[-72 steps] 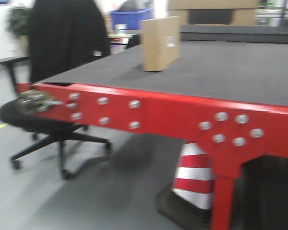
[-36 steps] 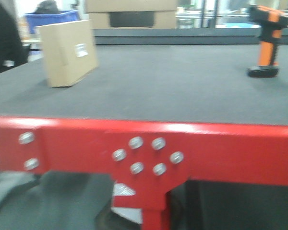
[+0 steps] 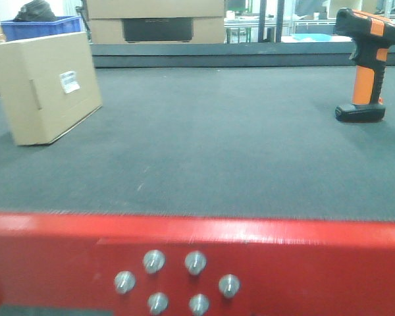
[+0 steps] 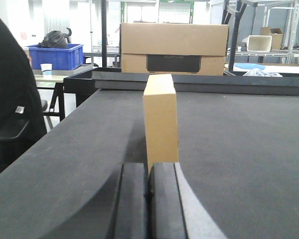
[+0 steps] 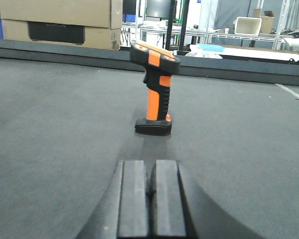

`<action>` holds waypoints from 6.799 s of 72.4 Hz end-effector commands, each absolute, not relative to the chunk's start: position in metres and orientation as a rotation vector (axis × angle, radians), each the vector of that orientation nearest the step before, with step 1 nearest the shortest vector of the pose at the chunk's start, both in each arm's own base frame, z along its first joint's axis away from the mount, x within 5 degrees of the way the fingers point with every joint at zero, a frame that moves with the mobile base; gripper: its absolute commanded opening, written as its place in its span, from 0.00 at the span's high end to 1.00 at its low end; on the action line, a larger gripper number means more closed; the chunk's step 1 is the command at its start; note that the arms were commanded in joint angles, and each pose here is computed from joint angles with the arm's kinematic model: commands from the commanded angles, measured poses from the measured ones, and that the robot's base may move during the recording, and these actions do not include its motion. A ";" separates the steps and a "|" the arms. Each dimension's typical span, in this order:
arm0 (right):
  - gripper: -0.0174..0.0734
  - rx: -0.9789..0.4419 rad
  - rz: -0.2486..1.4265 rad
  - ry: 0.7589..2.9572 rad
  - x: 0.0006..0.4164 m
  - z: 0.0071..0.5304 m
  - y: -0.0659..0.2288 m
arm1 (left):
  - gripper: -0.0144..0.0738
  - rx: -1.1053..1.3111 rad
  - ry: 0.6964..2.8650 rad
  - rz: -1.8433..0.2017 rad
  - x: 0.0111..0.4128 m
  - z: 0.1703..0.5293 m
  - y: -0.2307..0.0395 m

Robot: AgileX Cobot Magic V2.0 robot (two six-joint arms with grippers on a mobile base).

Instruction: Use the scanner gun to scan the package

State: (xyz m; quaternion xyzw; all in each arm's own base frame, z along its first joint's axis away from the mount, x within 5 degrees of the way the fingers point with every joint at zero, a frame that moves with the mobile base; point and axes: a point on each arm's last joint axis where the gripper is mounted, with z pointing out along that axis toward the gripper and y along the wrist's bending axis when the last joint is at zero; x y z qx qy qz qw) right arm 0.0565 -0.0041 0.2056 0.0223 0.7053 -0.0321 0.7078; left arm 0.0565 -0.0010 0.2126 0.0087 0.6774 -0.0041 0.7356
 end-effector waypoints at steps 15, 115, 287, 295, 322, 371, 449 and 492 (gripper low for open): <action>0.99 0.052 -0.073 1.542 0.056 0.208 -0.004 | 0.96 0.022 1.465 -0.005 0.056 0.215 -0.001; 0.99 0.052 -0.073 1.542 0.056 0.208 -0.004 | 0.96 0.022 1.465 -0.005 0.056 0.215 -0.001; 0.99 0.052 -0.073 1.542 0.056 0.208 -0.004 | 0.17 -0.017 2.518 0.009 0.304 0.363 0.008; 0.99 0.052 -0.073 1.542 0.056 0.208 -0.004 | 0.16 -0.049 2.527 0.002 0.306 0.360 0.013; 0.99 0.052 -0.073 1.542 0.056 0.208 -0.004 | 0.16 -0.050 2.618 -0.009 0.324 0.333 0.020; 0.99 0.052 -0.073 1.542 0.056 0.208 -0.004 | 0.62 -0.048 2.731 -0.021 0.341 0.300 0.021; 0.99 0.052 -0.073 1.542 0.056 0.208 -0.004 | 0.96 -0.178 2.530 -0.624 0.343 0.325 -0.162; 0.99 0.072 -0.100 1.247 0.051 0.234 -0.007 | 0.96 -0.175 2.584 -0.608 0.346 0.312 -0.168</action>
